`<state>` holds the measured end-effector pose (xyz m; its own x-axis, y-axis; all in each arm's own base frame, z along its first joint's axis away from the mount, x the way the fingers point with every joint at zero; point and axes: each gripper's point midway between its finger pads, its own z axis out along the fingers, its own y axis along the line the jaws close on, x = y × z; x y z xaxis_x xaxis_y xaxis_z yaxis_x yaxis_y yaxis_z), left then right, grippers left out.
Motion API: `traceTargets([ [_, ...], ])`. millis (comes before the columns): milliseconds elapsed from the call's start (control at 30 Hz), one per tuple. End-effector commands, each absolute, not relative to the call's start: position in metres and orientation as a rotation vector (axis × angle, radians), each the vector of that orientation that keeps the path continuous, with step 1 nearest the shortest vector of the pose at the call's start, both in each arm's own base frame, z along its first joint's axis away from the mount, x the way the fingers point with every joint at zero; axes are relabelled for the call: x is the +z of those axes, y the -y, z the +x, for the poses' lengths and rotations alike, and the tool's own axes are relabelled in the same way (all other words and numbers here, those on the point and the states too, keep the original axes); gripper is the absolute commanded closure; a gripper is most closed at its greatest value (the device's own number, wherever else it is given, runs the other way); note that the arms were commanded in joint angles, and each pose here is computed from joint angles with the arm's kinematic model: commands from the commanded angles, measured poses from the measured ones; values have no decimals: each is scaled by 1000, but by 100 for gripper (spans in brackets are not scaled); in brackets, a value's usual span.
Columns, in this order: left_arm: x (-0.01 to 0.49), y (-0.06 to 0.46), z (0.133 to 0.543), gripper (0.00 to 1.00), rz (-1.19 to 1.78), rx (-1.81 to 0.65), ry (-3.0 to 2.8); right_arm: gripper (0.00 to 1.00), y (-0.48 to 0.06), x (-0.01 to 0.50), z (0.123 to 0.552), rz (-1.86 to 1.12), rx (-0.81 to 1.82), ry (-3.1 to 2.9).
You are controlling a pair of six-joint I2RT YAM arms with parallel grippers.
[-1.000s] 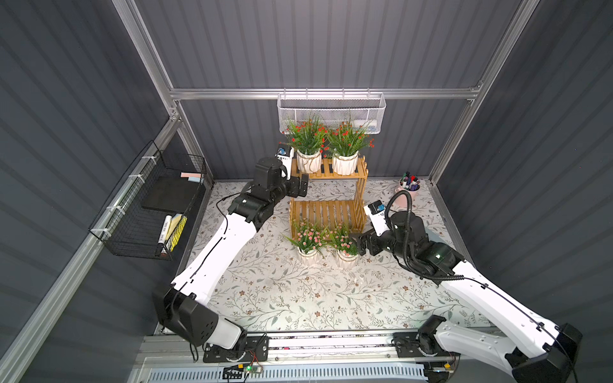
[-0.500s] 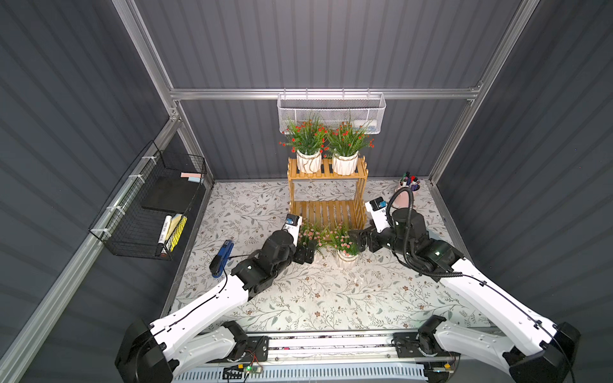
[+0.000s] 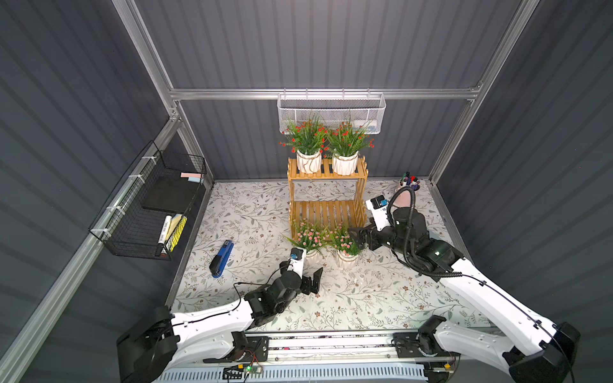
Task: Place the baby's breath potted plants on the rack by color
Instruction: Pick up the baby's breath potted plant from the center of the board.
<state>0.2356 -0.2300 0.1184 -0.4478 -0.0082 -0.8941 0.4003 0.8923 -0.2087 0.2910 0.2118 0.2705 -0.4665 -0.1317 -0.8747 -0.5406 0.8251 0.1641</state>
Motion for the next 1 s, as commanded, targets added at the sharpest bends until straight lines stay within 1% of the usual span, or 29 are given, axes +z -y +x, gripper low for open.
traceTargets([
  [0, 121, 233, 241, 1, 214, -532, -1917, 1, -212, 262, 296, -480, 520, -2041],
  [267, 104, 241, 250, 1, 255, -471, -1903, 1, -223, 252, 304, -516, 537, -2043],
  [433, 92, 246, 264, 0, 268, -396, -1907, 1, -226, 253, 306, -532, 534, -2042],
  [633, 90, 229, 279, 1, 189, -326, -1878, 1, -226, 254, 306, -537, 536, -2039],
  [767, 88, 225, 292, 1, 187, -332, -1883, 1, -228, 249, 305, -556, 534, -2050],
  [967, 84, 236, 307, 1, 231, -339, -1904, 1, -225, 246, 308, -548, 510, -2055],
])
